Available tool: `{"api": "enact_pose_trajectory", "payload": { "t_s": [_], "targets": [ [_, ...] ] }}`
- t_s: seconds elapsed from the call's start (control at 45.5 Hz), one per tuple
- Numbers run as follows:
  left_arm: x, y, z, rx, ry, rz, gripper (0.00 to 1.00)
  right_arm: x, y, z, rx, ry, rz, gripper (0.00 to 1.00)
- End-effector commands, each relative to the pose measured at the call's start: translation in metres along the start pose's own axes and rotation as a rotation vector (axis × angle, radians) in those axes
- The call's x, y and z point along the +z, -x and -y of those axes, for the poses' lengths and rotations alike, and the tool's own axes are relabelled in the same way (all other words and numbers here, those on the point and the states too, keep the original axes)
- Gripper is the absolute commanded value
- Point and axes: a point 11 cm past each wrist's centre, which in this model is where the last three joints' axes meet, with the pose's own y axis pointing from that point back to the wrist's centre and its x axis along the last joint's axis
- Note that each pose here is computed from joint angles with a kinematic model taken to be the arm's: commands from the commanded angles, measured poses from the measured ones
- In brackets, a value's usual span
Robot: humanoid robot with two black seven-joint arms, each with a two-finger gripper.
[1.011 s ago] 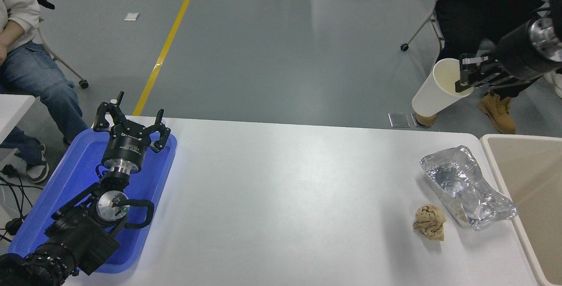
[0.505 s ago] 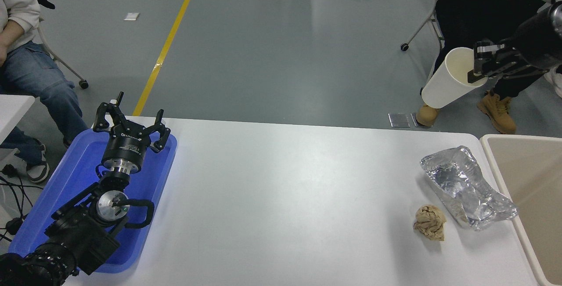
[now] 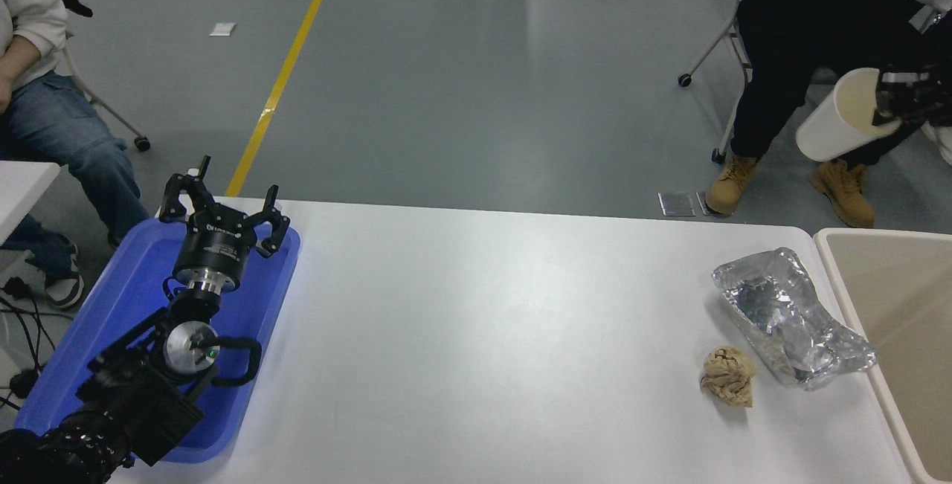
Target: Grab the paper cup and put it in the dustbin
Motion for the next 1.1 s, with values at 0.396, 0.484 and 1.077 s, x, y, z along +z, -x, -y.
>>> {"api": "enact_pose_trajectory", "payload": {
  "t_s": [0.396,0.484,1.077],
  "targets": [
    [0.0,0.0,0.0,0.001,0.0,-0.001,1.0,0.155,0.076,0.069,0.302,0.315,0.125,0.0],
    [0.0,0.0,0.0,0.001,0.0,-0.001,1.0,0.165,0.097,0.077,0.325,0.321,0.175,0.0],
    [0.0,0.001,0.001,-0.001,0.0,0.0,1.0,0.174,0.242,0.13,0.241,0.334,0.324,0.0]
  ]
}}
